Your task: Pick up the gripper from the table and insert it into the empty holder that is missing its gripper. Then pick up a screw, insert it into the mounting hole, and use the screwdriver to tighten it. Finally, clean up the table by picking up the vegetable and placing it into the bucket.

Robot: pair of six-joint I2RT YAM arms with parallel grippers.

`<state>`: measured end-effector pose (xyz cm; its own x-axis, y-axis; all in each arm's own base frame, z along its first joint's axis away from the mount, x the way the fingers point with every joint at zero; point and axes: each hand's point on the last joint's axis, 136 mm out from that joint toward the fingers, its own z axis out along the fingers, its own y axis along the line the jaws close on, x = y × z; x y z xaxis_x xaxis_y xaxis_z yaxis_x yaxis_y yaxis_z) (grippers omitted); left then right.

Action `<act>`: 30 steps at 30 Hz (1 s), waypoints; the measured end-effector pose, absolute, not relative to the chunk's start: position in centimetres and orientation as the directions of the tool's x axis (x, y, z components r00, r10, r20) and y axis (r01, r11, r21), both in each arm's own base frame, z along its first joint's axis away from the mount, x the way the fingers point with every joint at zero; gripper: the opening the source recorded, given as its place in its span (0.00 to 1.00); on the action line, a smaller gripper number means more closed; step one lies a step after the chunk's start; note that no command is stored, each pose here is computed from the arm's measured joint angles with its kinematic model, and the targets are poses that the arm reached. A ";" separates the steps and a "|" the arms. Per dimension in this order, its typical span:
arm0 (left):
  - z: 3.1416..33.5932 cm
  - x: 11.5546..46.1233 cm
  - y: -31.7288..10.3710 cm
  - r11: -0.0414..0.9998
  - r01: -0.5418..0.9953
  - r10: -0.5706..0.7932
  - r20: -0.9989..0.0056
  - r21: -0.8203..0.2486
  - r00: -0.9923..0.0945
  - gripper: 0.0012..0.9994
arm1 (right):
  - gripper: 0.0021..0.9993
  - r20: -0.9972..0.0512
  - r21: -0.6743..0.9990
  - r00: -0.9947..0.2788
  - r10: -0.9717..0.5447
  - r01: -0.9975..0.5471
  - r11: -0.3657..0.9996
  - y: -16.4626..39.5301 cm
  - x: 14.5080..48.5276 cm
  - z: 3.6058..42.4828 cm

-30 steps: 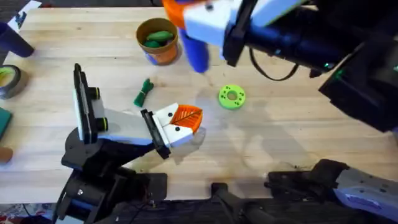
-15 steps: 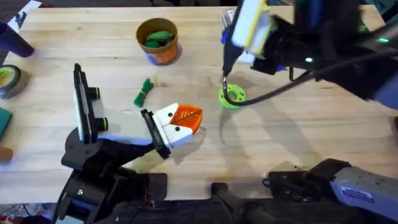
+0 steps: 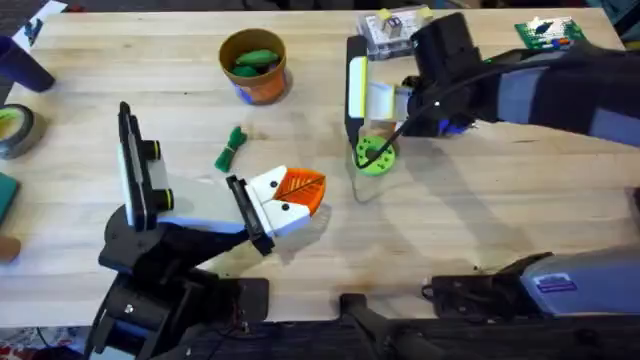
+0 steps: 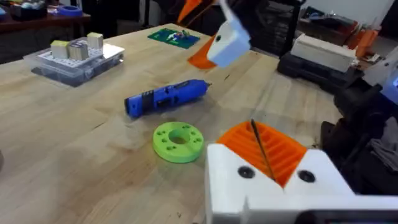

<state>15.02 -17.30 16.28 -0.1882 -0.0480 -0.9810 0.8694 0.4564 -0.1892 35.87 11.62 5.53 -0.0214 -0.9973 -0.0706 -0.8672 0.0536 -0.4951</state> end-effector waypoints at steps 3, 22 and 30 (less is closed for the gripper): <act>16.3 15.0 -17.3 0.457 0.869 -0.048 -0.981 -0.189 -0.188 0.01 | 0.02 -0.049 -0.454 -0.021 -0.999 -0.890 0.041 11.4 35.2 4.3; 16.3 15.0 -17.3 0.457 0.869 -0.048 -0.981 -0.189 -0.188 0.01 | 1.00 -0.341 -0.438 -0.422 -0.840 -0.719 0.540 11.2 33.8 13.1; 16.3 15.0 -17.3 0.457 0.869 -0.048 -0.981 -0.189 -0.189 0.01 | 1.00 -0.528 -0.334 -0.573 -0.627 -0.538 0.774 9.9 30.5 18.6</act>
